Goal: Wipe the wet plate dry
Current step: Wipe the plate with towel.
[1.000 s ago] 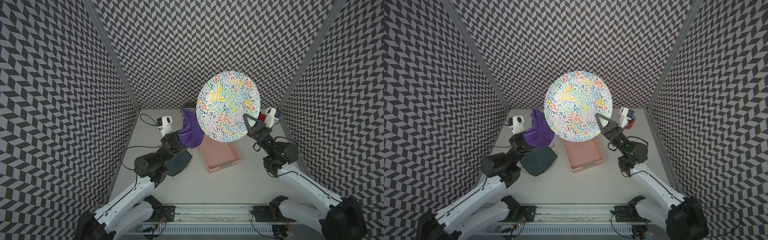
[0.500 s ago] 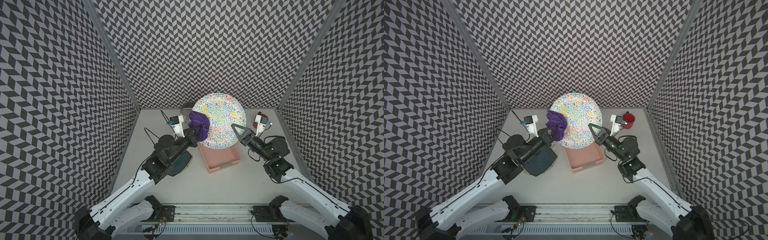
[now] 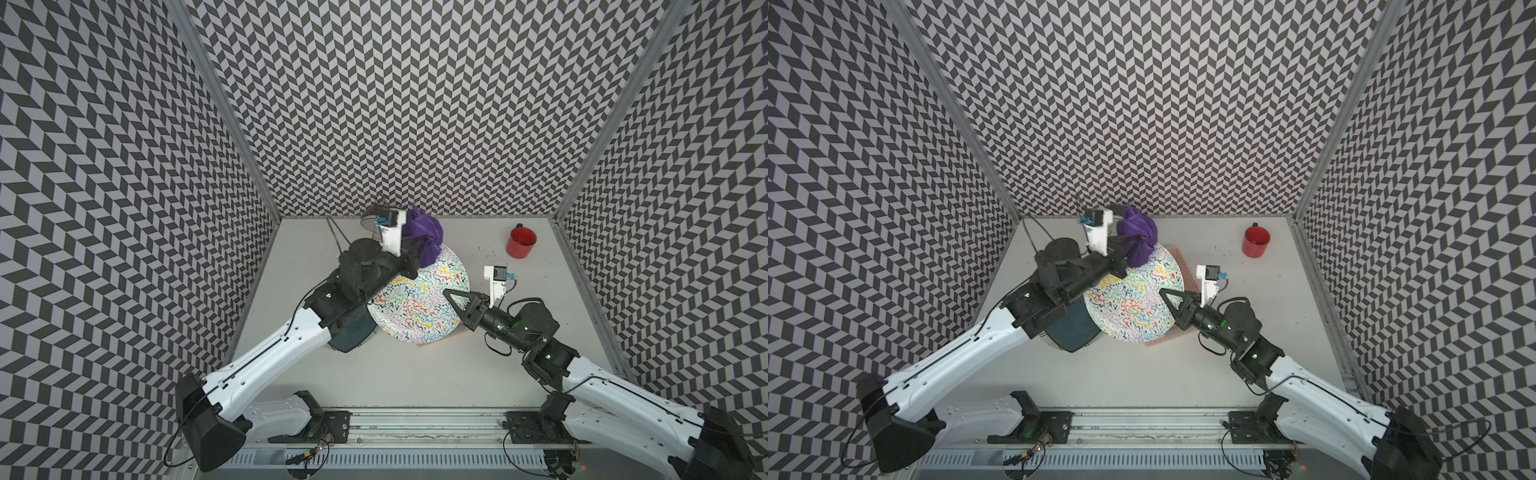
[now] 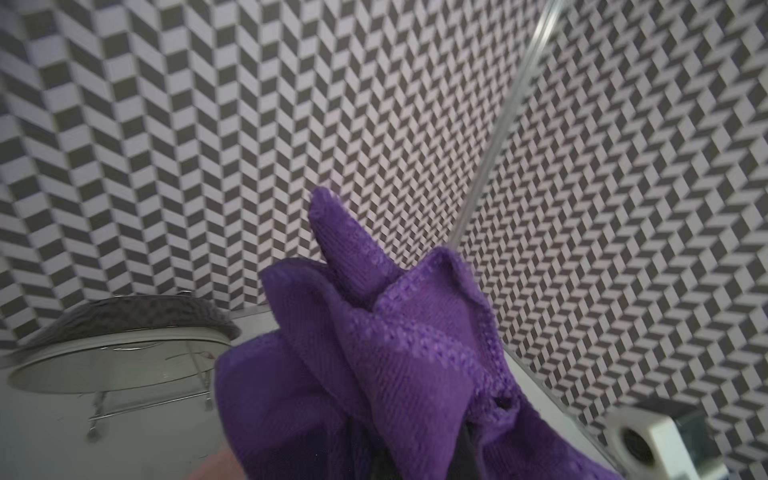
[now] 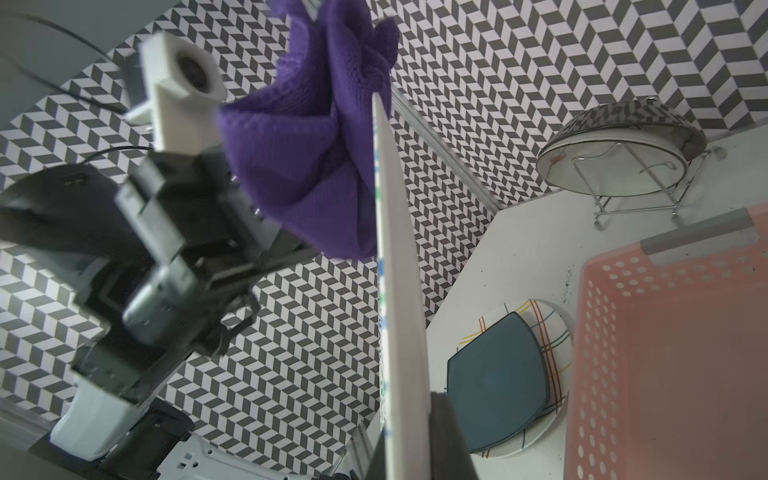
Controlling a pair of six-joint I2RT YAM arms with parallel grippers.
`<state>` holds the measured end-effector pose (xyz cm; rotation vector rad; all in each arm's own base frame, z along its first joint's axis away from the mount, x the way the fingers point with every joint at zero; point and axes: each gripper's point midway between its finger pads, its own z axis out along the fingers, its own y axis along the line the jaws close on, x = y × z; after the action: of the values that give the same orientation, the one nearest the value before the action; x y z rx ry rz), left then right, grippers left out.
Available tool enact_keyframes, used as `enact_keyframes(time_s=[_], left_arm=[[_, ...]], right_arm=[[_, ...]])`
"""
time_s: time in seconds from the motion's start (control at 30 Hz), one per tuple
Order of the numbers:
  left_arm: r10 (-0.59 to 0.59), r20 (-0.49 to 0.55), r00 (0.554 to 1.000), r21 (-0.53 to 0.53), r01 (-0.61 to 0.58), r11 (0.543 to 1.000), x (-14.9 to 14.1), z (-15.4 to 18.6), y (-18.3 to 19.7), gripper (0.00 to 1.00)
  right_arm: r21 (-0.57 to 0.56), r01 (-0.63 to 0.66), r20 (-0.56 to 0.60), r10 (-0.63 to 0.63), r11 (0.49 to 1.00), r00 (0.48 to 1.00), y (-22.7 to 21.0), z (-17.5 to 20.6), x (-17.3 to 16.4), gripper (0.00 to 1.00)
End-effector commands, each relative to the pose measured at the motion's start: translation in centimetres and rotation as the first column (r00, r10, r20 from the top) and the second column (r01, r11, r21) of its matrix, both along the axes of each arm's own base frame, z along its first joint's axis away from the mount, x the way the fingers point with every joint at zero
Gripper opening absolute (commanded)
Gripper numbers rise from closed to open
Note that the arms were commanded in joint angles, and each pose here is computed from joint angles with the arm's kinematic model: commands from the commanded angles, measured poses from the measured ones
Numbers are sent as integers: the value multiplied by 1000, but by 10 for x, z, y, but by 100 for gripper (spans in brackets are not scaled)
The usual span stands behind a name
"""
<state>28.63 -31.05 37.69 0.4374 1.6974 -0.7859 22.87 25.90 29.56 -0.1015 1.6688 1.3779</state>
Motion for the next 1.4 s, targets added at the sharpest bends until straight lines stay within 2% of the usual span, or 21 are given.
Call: enact_keyframes(time_s=[0.0,0.13,0.2,0.3,0.4,0.47,0.53,0.6,0.63,0.7,0.73,0.8,0.87,0.93,1.0,1.07,1.17,1.23,1.27,1.37], left_arm=[[-37,-66,997,212,50,976,-22,-70,-9,0],[58,-124,991,208,-31,978,-24,-108,18,0],[62,-143,988,222,-29,975,-24,-118,18,0],[-67,-158,985,228,103,968,-39,-117,-20,0],[-48,-131,990,258,81,963,-37,-109,-37,0],[53,-110,993,215,-29,976,-18,-94,-19,0],[163,-133,978,123,-146,982,12,-79,18,0],[218,-162,962,13,-219,976,31,-65,57,0],[215,-147,966,-17,-219,975,32,-57,65,0],[110,-100,989,14,-109,994,20,-53,48,0],[16,-83,996,50,-12,999,4,-56,25,0],[-110,-54,993,182,118,976,-36,-79,-22,0],[-132,-54,990,286,142,948,-64,-108,-44,0],[-96,-61,993,314,111,943,-70,-129,-45,0],[-5,-55,998,305,22,952,-59,-131,-32,0],[143,-50,988,269,-125,955,-31,-115,-4,0],[315,-103,943,122,-303,945,20,-80,54,0],[312,-83,947,32,-310,950,30,-54,68,0],[302,-57,951,28,-301,953,31,-45,65,0],[175,-27,984,123,-170,978,15,-52,17,0]], right_arm=[[242,10,257,-74,970,964,-34,113,-13,0],[284,7,280,-90,959,956,-60,140,-12,0],[303,-14,292,-79,953,953,-65,147,-17,0],[295,-107,325,5,949,946,-55,154,-29,0],[259,-146,330,55,955,942,-42,155,-34,0],[255,-145,324,56,956,944,-39,149,-38,0],[248,-155,307,74,956,949,-37,138,-41,0],[237,-170,278,101,957,955,-35,122,-44,0],[237,-175,259,111,956,959,-34,114,-44,0],[251,-164,241,103,954,965,-36,106,-44,0],[274,-141,245,72,951,967,-41,108,-41,0],[313,-100,246,21,944,969,-51,117,-37,0],[310,-70,249,-10,948,968,-55,128,-31,0],[310,-48,246,-31,949,969,-59,136,-27,0],[315,-53,260,-33,948,965,-61,141,-30,0],[292,-96,293,6,952,956,-56,141,-37,0],[246,-172,272,103,954,957,-40,127,-46,0],[255,-187,251,122,949,960,-34,114,-52,0],[262,-187,242,123,947,963,-31,107,-53,0],[283,-143,222,80,948,972,-35,99,-48,0]])
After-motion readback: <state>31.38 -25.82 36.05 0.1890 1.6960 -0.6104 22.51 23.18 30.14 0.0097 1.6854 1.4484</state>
